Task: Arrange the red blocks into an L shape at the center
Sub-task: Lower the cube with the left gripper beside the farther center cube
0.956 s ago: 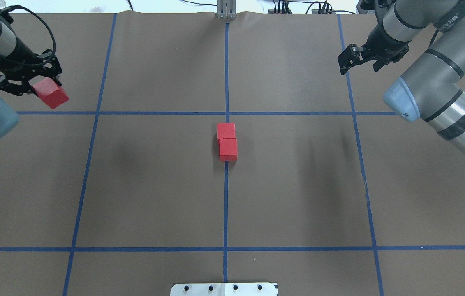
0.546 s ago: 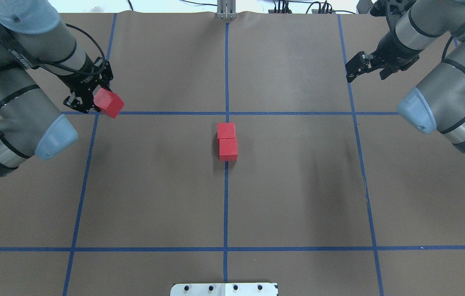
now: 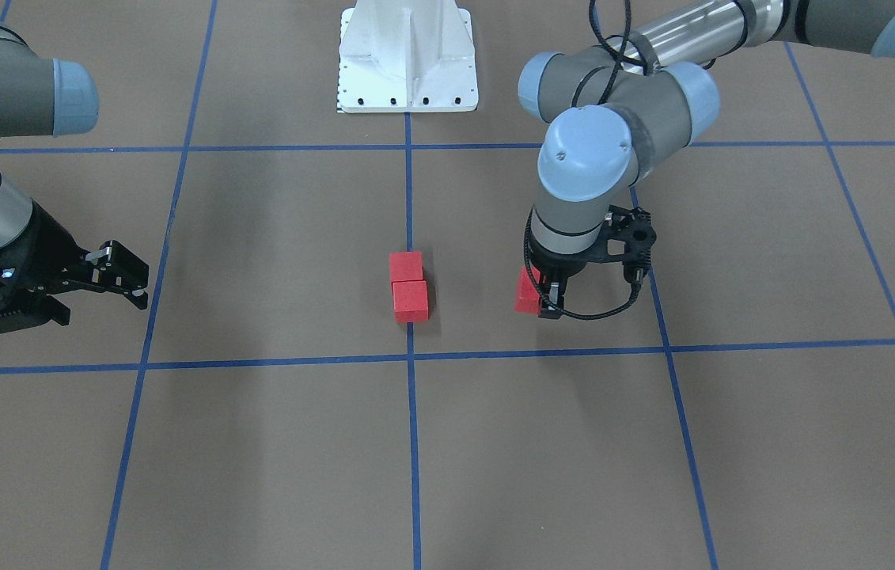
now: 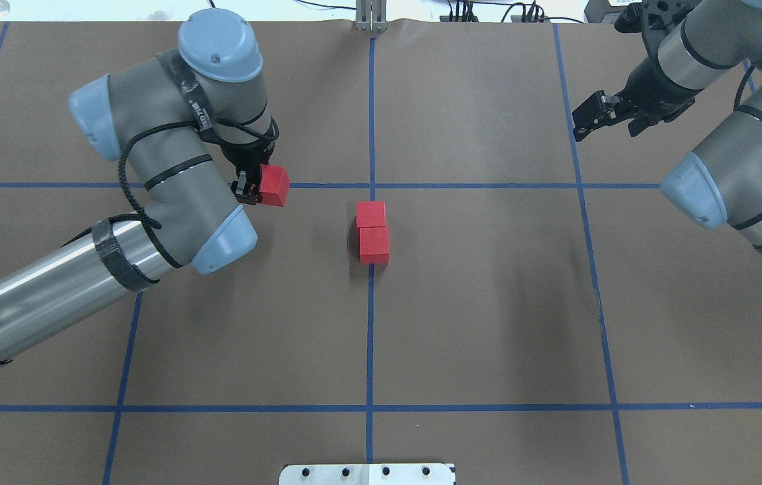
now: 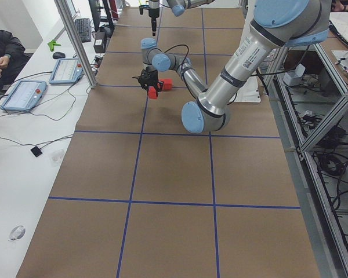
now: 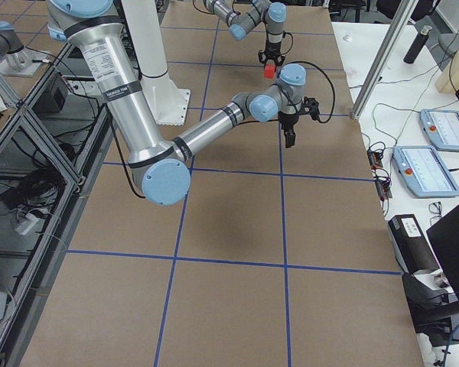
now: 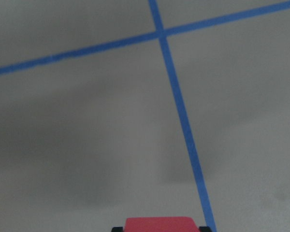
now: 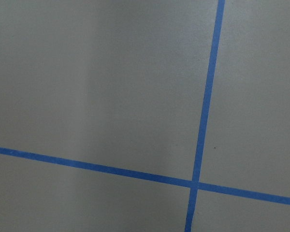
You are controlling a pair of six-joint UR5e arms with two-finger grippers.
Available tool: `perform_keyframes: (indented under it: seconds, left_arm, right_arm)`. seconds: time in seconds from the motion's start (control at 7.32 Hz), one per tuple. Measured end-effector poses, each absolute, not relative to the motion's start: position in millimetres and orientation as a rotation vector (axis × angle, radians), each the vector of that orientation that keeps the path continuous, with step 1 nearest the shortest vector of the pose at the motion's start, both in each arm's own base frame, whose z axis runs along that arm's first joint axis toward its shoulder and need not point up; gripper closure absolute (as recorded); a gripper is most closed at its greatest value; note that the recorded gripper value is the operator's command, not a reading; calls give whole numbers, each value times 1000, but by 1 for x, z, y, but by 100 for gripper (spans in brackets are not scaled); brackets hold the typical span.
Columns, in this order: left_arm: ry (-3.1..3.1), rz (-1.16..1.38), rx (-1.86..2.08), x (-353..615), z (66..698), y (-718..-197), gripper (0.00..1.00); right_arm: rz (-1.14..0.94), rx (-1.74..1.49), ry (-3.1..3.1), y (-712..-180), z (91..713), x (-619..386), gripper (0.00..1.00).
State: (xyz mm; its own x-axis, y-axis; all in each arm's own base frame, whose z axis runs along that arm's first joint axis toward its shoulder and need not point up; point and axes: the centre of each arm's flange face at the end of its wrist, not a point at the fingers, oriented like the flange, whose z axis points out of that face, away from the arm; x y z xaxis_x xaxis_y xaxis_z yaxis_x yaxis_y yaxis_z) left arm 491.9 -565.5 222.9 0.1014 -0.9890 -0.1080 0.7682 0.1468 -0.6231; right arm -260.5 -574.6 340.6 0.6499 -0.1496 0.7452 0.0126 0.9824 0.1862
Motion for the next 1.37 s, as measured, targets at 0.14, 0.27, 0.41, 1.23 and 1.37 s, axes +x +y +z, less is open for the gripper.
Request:
perform_keyframes:
  seconds: [0.14, 0.27, 0.41, 1.23, 1.37]
  left_arm:
    - [552, -1396, -474, 510, 214, -575, 100]
    - [533, -1409, -478, 524, 208, -578, 100]
    - [519, -1415, -479, 537, 207, -575, 100]
    - [500, -1598, -509, 574, 204, -569, 100]
    - [507, -1585, -513, 581, 201, -565, 100]
  right_arm:
    - [-93, 170, -860, -574, 340, -261, 1]
    - [-93, 171, -860, -574, 340, -261, 1]
    - [-93, 171, -859, -574, 340, -261, 1]
    - [-92, 174, -855, -573, 340, -262, 1]
    - [-91, 174, -854, -573, 341, -262, 1]
